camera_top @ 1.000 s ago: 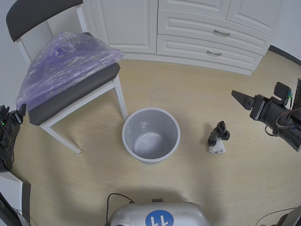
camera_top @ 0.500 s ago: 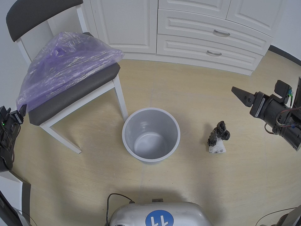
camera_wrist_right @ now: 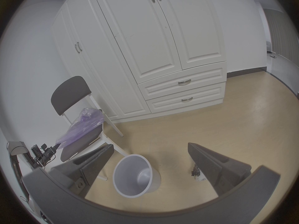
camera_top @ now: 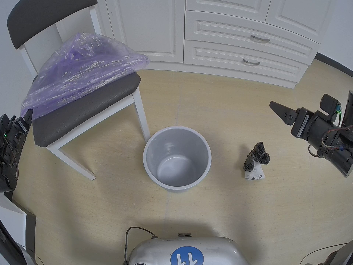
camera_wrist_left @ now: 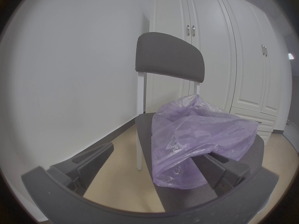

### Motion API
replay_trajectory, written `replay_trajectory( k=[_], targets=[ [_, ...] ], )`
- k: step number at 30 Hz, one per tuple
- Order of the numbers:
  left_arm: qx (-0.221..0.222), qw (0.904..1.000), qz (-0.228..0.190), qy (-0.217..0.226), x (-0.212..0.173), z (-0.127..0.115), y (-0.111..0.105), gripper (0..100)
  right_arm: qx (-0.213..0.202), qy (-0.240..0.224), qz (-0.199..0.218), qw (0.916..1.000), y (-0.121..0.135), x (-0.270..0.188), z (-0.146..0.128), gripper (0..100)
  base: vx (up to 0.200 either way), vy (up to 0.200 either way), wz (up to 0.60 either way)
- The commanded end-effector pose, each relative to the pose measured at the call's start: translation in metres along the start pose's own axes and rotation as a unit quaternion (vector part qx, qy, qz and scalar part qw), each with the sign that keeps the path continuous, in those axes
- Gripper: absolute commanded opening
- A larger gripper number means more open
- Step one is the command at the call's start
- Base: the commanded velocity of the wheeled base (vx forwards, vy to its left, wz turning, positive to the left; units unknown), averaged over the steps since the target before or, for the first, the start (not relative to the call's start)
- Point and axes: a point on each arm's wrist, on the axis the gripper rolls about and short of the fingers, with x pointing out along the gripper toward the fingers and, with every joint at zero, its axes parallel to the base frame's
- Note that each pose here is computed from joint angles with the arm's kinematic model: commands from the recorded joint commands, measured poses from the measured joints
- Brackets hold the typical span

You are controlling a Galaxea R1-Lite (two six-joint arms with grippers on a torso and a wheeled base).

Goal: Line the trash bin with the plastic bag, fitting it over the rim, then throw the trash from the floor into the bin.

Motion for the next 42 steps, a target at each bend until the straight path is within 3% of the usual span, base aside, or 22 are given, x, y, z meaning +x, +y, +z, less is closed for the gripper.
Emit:
replay_trajectory(
  k=[1, 8, 9, 33, 42],
  targets=[
    [0.0, 1.0, -0.004, -0.003, 0.002, 0.0, -0.002, 100, 0.0, 0.002, 0.001, 1.0, 0.0, 0.001, -0.001, 100, 0.0, 0.0, 0.0],
    [0.0, 1.0, -0.004, -0.003, 0.001, 0.001, -0.003, 100, 0.0, 0.002, 0.001, 1.0, 0.001, 0.001, -0.001, 100, 0.0, 0.0, 0.0],
    [0.0, 1.0, -0.004, -0.003, 0.001, 0.002, -0.003, 0, 0.0, 0.002, 0.001, 1.0, 0.001, 0.001, -0.001, 100, 0.0, 0.0, 0.0],
    [-0.007, 0.9993, -0.036, 0.012, -0.013, 0.001, -0.027, 0, -0.008, 0.028, 0.001, 0.9996, 0.003, 0.006, -0.015, 100, 0.0, 0.0, 0.0],
    [-0.007, 0.9988, -0.049, 0.005, -0.031, 0.014, -0.039, 0, -0.006, -0.004, 0.002, 1.0, 0.009, -0.005, -0.01, 100, 0.0, 0.0, 0.0]
  ],
)
